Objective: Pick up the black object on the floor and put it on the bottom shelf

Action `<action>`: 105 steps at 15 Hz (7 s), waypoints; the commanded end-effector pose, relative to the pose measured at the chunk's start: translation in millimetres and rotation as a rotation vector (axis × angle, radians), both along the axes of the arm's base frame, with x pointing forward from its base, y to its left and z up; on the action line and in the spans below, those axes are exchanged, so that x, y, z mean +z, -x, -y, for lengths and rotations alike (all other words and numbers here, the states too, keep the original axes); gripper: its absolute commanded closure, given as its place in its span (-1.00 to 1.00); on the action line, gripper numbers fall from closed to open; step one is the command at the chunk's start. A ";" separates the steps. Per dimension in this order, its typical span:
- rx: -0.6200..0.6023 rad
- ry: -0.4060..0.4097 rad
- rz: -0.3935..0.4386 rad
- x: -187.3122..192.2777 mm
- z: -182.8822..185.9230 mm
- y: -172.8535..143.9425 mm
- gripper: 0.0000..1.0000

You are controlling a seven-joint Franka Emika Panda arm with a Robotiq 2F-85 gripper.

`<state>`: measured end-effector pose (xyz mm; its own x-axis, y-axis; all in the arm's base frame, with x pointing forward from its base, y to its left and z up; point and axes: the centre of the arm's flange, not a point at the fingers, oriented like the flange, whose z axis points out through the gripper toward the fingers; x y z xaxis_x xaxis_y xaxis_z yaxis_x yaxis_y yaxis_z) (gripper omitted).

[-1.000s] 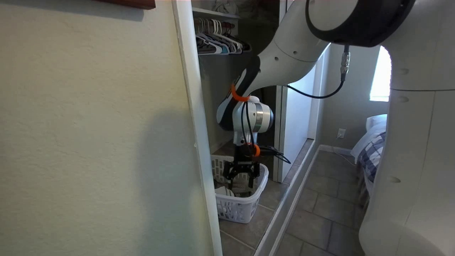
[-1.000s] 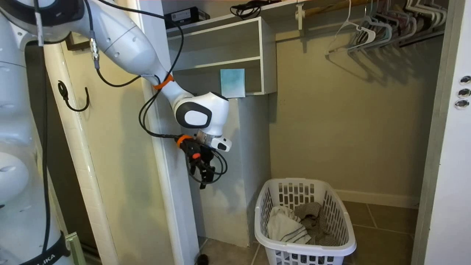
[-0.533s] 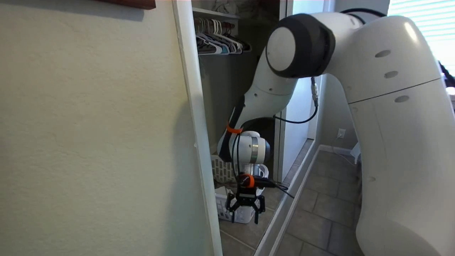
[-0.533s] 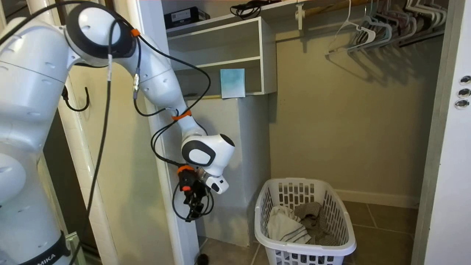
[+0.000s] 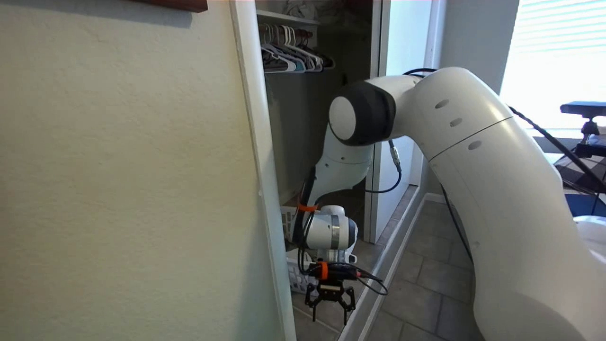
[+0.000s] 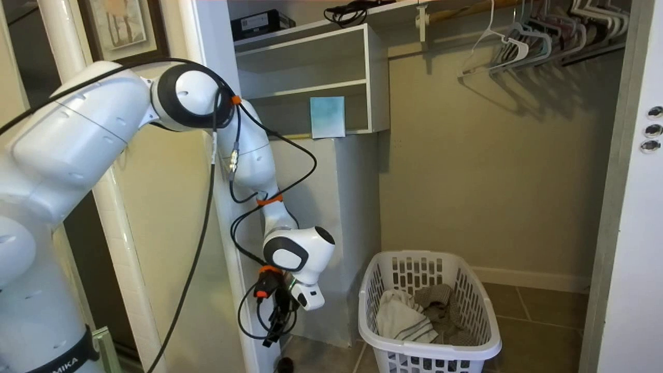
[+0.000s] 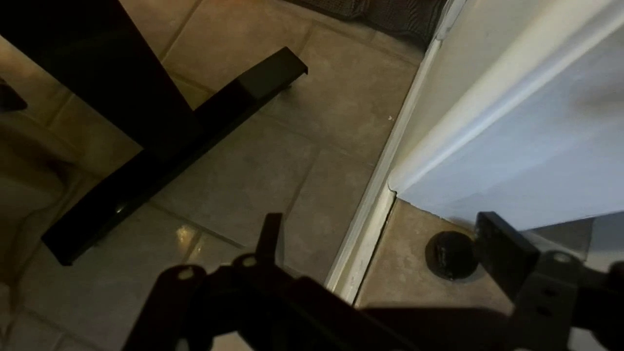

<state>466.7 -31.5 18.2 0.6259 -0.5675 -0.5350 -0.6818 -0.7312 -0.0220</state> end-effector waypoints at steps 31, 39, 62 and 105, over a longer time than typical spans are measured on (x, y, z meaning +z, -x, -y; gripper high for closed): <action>-0.308 -0.046 0.245 -200.0 -62.7 -69.1 -1.00; -0.299 -0.125 0.166 -245.5 -84.5 -62.0 -1.00; -0.309 0.062 0.141 -263.6 -99.0 -63.2 -0.50; 0.479 0.221 0.342 204.7 76.7 -46.4 0.92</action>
